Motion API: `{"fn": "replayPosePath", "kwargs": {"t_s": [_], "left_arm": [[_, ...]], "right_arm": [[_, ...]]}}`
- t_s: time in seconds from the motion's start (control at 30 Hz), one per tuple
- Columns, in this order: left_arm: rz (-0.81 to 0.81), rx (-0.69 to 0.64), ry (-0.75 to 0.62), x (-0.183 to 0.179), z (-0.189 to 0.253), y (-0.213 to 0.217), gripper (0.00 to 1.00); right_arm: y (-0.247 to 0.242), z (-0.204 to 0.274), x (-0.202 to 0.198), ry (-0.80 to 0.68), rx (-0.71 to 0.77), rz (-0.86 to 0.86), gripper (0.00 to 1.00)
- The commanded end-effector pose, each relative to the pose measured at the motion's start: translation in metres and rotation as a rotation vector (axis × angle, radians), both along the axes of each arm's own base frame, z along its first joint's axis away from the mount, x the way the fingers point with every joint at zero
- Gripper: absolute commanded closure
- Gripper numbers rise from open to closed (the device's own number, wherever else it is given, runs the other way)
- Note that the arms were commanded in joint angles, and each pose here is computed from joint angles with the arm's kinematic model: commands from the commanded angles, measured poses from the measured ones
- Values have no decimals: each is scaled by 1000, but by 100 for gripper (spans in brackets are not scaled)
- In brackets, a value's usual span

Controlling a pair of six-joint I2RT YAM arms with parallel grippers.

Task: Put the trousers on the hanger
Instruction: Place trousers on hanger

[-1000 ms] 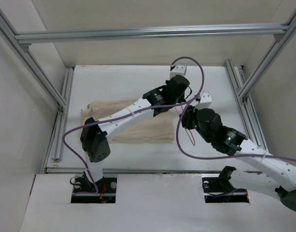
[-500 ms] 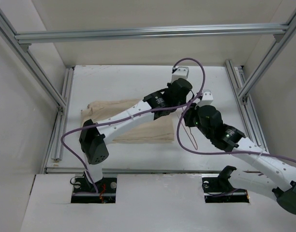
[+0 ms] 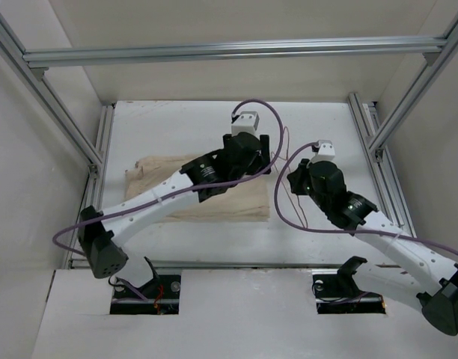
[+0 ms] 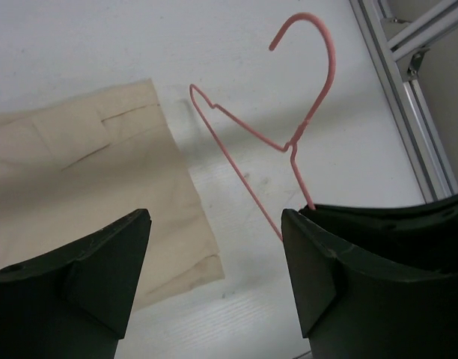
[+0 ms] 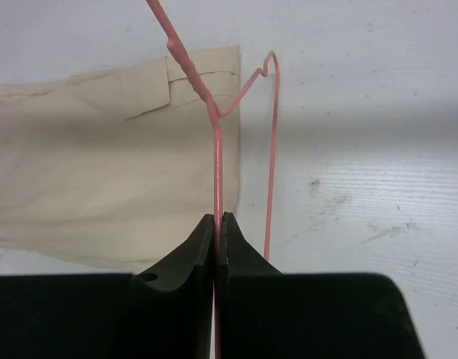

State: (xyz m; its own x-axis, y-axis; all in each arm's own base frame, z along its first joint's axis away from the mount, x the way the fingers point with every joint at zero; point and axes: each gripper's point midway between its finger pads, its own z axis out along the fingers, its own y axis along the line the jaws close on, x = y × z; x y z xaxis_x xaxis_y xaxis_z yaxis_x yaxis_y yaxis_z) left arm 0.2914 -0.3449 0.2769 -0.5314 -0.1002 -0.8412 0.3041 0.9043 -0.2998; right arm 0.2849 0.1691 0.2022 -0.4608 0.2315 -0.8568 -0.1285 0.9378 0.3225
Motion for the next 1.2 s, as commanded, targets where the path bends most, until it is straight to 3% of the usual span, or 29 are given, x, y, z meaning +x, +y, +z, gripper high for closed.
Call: {"fn": "replayPosePath", "kwargs": {"t_s": [0.0, 0.1, 0.3, 0.57, 0.7, 1.0, 1.17], "left_arm": [[55, -73, -8, -7, 11, 22, 39], [89, -48, 37, -6, -6, 30, 55], [118, 212, 213, 18, -90, 16, 67], [120, 297, 248, 54, -146, -19, 53], [151, 347, 264, 61, -174, -18, 51], [168, 306, 275, 66, -192, -35, 43], [189, 337, 299, 71, -215, -32, 43]], "right_arm": [[1, 20, 14, -78, 42, -22, 100], [-14, 27, 20, -102, 40, -71, 100], [-29, 38, 20, -138, 40, -93, 100], [-37, 28, 6, -144, 72, -97, 100], [-39, 19, -2, -119, 106, -111, 100], [-46, 4, -9, -98, 135, -150, 100], [-45, -1, -6, -103, 157, -169, 100]]}}
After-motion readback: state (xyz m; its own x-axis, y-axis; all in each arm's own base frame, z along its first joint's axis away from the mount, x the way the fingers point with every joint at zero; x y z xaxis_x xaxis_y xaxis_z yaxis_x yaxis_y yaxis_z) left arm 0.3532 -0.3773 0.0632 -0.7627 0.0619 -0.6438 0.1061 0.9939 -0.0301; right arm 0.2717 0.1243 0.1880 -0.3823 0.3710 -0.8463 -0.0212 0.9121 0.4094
